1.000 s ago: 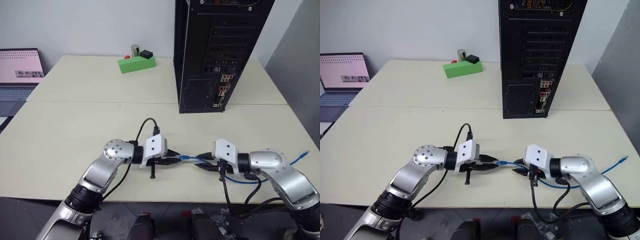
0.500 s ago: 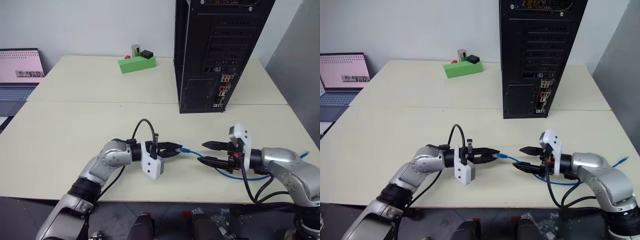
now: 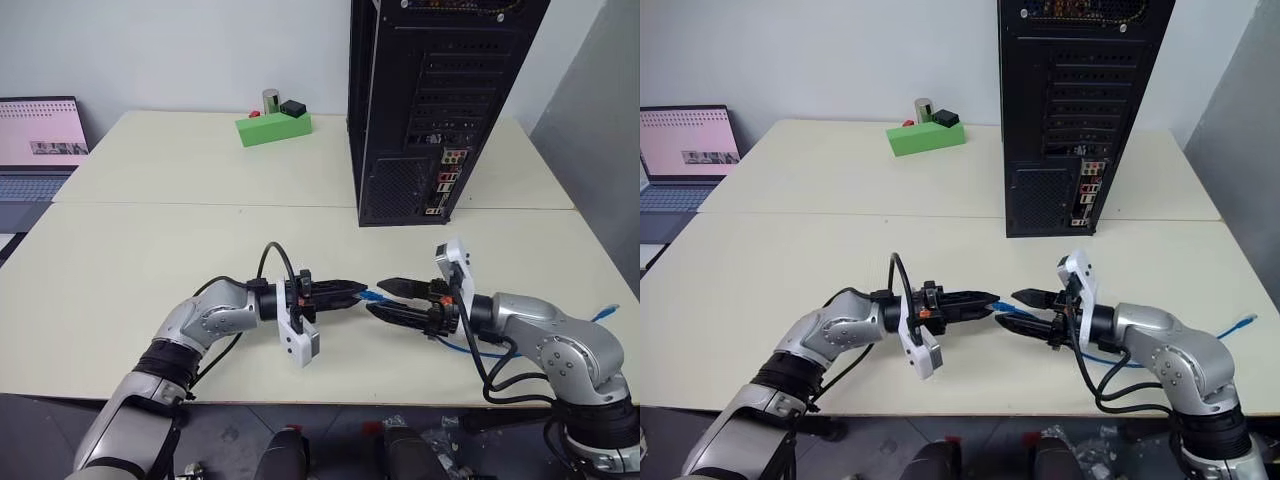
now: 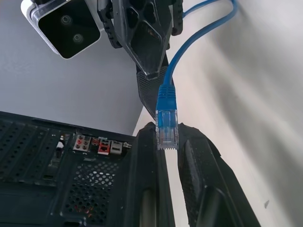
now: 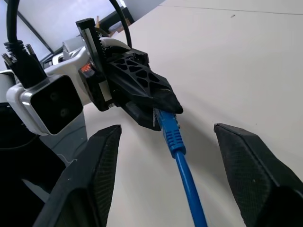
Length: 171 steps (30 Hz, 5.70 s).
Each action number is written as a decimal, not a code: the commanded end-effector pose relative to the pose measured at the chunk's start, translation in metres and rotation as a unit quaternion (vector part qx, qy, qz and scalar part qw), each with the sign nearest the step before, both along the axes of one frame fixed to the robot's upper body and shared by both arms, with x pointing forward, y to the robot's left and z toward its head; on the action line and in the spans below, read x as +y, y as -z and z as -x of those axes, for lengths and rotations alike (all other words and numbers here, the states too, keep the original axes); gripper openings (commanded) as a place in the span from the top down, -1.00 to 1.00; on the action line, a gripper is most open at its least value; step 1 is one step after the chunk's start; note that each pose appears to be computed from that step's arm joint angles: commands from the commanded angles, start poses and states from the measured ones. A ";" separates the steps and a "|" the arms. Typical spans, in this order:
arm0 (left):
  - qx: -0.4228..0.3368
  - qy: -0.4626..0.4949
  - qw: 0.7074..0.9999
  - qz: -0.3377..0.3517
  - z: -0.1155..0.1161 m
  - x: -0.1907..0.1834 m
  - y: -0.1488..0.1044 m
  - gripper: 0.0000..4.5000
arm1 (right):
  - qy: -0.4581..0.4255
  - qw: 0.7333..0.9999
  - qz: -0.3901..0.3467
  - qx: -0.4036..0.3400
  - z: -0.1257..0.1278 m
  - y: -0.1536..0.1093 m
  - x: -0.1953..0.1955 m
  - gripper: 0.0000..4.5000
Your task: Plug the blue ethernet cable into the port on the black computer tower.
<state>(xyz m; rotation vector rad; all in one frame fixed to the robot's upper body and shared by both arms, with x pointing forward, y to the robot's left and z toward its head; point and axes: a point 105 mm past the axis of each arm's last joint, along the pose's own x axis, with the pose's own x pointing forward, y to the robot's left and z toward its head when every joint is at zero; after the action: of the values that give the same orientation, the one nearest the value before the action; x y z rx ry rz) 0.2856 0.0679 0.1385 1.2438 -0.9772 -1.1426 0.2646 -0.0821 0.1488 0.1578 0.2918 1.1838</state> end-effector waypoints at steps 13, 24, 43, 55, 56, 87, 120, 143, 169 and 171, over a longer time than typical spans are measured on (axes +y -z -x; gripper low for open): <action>-0.034 -0.004 0.999 0.028 -0.001 0.001 -0.016 0.87 | -0.011 1.000 -0.019 -0.002 -0.003 -0.013 0.005 1.00; -0.037 -0.006 0.999 0.026 -0.002 0.001 -0.016 0.87 | -0.001 1.000 -0.030 0.002 -0.006 -0.015 0.000 0.65; -0.038 -0.007 0.999 0.029 -0.002 0.000 -0.016 0.87 | 0.000 0.999 -0.040 0.025 -0.006 -0.012 0.000 0.16; -0.038 -0.009 0.999 0.034 -0.001 -0.002 -0.016 0.87 | 0.001 0.999 -0.039 0.025 -0.007 -0.011 0.002 0.98; -0.038 -0.009 0.999 0.034 -0.002 -0.002 -0.016 0.88 | 0.001 0.999 -0.039 0.025 -0.008 -0.011 0.002 1.00; 0.424 -0.172 0.858 0.234 -0.044 -0.004 -0.018 -0.88 | 0.281 0.948 0.040 -0.147 -0.058 -0.032 -0.069 1.00; 0.453 -0.225 0.793 0.341 -0.070 -0.050 -0.064 -0.88 | 0.516 0.837 0.023 -0.182 -0.127 -0.066 -0.084 1.00; 0.456 -0.225 0.791 0.341 -0.069 -0.050 -0.063 -0.88 | 0.528 0.829 0.027 -0.182 -0.138 -0.066 -0.091 1.00; 0.459 -0.228 0.789 0.340 -0.070 -0.049 -0.060 -0.88 | 0.529 0.830 0.025 -0.175 -0.142 -0.068 -0.083 1.00; 0.459 -0.228 0.788 0.340 -0.069 -0.049 -0.060 -0.88 | 0.536 0.828 0.018 -0.164 -0.143 -0.068 -0.082 1.00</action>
<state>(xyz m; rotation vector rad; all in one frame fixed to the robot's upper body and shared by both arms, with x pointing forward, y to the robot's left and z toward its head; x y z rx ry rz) 0.3585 0.0188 0.1874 0.2071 -0.1875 -0.7300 0.4069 -0.1653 0.1959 0.0275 -0.0418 0.0735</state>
